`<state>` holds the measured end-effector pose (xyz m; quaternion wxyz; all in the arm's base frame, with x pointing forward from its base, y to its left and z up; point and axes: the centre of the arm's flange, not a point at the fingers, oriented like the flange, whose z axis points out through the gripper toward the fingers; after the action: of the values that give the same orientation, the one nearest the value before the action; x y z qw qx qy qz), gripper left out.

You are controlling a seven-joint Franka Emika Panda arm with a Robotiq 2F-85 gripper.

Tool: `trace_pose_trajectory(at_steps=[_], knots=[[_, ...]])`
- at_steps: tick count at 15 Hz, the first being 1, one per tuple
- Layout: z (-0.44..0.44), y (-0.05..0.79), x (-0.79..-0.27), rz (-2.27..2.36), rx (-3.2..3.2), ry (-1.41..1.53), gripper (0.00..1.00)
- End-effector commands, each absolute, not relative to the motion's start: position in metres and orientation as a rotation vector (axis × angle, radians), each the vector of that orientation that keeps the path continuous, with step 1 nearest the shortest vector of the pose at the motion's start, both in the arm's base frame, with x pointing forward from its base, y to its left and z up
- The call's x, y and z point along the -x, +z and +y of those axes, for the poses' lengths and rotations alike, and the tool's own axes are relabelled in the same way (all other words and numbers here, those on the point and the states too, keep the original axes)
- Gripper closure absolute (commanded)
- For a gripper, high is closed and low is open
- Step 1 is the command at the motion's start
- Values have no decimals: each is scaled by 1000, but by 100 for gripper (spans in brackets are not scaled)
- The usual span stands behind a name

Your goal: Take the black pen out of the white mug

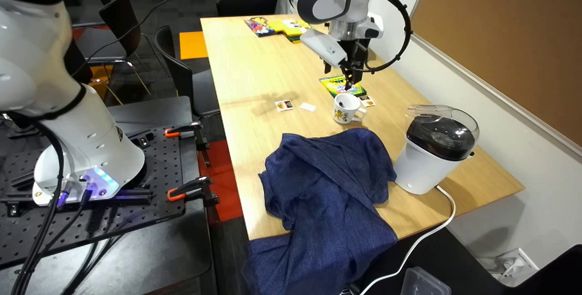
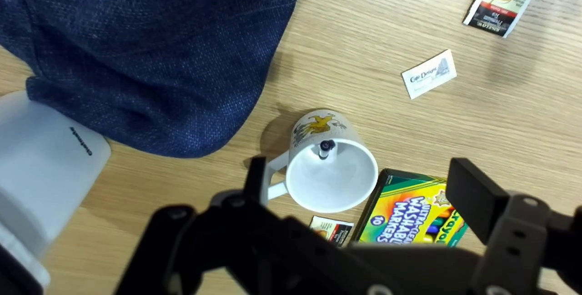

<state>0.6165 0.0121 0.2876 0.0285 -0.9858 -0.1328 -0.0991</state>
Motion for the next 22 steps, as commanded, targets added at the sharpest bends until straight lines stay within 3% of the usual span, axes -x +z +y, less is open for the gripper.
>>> trace_pose_trajectory(at_steps=[1, 13, 18, 22], knots=[[18, 263, -633, -443, 3039, -413, 0], [31, 204, -665, -547, 3060, -454, 0], [32, 187, -678, -557, 3056, -422, 23], [32, 174, -683, -551, 3057, -390, 30]])
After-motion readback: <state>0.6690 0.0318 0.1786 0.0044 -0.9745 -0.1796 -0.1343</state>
